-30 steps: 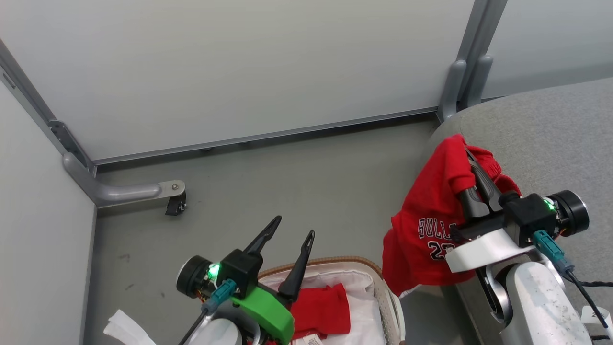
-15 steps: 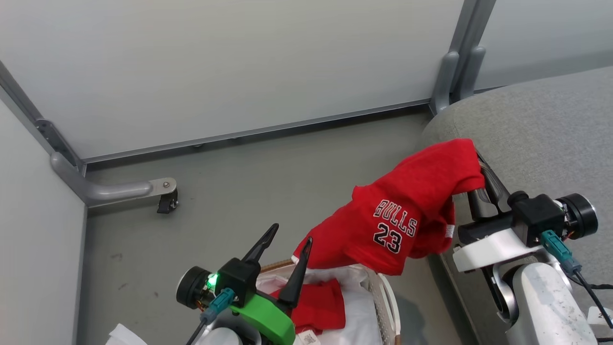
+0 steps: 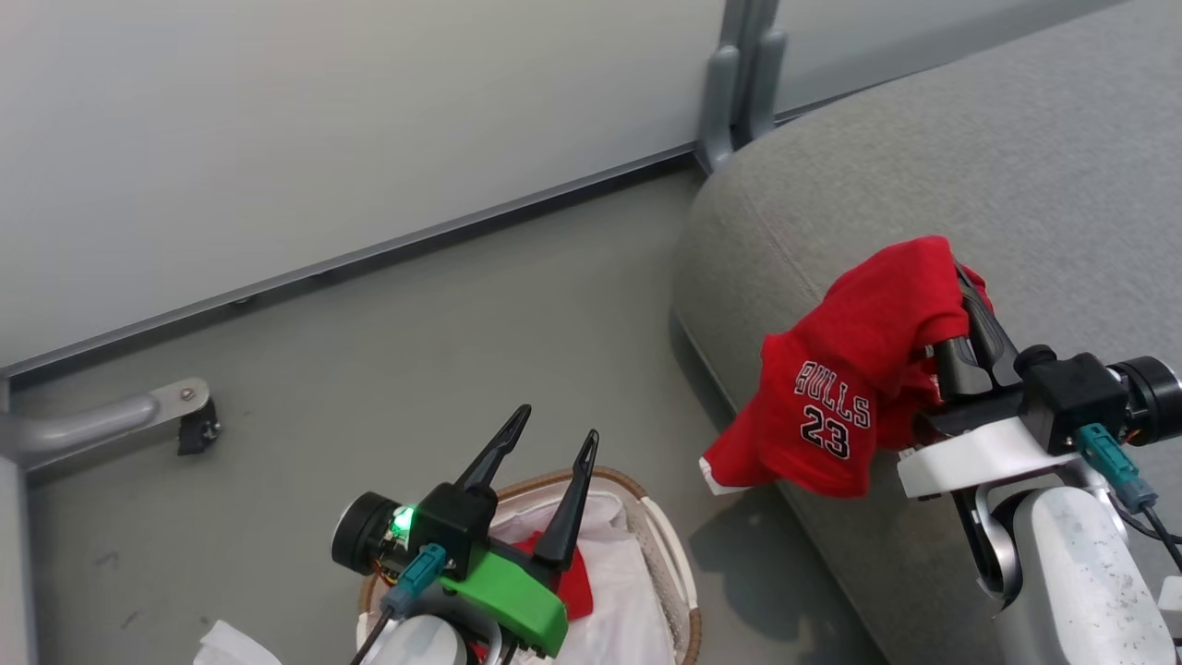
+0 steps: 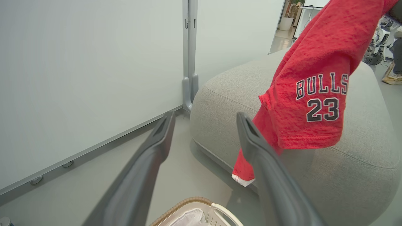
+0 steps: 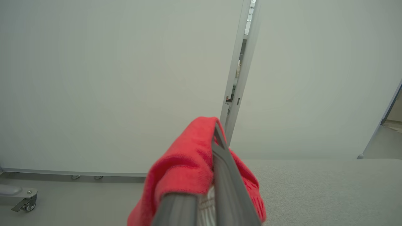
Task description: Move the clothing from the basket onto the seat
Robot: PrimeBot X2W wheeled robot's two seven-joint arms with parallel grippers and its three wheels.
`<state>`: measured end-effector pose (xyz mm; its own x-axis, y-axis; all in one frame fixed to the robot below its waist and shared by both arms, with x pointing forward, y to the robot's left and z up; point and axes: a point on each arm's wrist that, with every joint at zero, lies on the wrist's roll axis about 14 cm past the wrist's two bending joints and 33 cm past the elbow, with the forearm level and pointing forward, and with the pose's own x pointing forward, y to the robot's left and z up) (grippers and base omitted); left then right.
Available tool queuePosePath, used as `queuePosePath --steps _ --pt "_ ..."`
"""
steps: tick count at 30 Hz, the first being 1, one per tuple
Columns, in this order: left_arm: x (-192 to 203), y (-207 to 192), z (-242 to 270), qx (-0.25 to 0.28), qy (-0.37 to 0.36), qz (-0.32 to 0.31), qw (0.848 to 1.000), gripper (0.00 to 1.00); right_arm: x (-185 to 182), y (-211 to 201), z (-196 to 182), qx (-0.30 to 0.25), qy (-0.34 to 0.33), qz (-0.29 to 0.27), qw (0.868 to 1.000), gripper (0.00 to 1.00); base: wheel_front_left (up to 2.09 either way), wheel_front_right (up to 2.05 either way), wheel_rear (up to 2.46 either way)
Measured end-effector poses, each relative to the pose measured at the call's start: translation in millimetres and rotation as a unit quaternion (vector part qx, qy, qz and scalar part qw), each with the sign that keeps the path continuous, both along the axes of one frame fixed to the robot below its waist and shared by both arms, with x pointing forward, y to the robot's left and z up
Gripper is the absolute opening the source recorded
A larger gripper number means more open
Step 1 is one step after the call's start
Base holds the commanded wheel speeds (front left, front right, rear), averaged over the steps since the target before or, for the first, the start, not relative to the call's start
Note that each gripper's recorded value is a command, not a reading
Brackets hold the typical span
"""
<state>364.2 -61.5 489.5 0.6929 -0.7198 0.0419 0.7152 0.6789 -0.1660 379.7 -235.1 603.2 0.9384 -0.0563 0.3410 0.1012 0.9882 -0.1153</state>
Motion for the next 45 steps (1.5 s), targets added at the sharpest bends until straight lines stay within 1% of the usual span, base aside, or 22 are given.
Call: queuePosePath --steps 6,12,17,20,24,29,35,38,42,45 --pt "-6 -42 -2 -0.006 0.0 -0.068 0.998 1.0 -24 -42 -4 0.0 0.01 -0.065 0.998 0.0 0.0 0.0 0.0" --pt "-21 -78 -9 -0.012 0.011 -0.132 0.991 1.0 -50 -78 -12 0.002 0.025 -0.126 0.992 0.0 0.0 0.0 0.0" --pt "-24 -90 -18 -0.015 0.023 -0.156 0.987 1.0 -61 -94 -20 0.0 0.041 -0.156 0.987 0.0 0.0 0.0 0.0" --pt "-19 -89 -21 -0.017 0.027 -0.155 0.987 1.0 -57 -101 -16 -0.011 0.039 -0.166 0.985 0.0 0.0 0.0 0.0" --pt "-9 -84 -25 -0.017 0.027 -0.147 0.989 1.0 -36 -112 18 -0.053 0.003 -0.18 0.982 0.0 0.0 0.0 0.0" --pt "8 -75 -37 -0.009 0.027 -0.137 0.99 1.0 2 -122 62 -0.121 -0.037 -0.198 0.972 0.0 0.0 0.0 0.0" --pt "39 -61 -55 0.003 0.017 -0.122 0.992 1.0 44 -149 97 -0.162 -0.064 -0.225 0.959 0.0 0.0 0.0 0.0" --pt "55 -56 -65 0.007 0.011 -0.118 0.993 1.0 67 -159 105 -0.191 -0.065 -0.231 0.952 0.0 0.0 0.0 0.0" --pt "73 -54 -80 0.012 0.003 -0.12 0.993 1.0 102 -166 104 -0.225 -0.057 -0.234 0.944 0.0 0.0 0.0 0.0" --pt "89 -52 -91 0.013 -0.002 -0.117 0.993 1.0 129 -171 88 -0.229 -0.04 -0.233 0.944 0.0 0.0 0.0 0.0"
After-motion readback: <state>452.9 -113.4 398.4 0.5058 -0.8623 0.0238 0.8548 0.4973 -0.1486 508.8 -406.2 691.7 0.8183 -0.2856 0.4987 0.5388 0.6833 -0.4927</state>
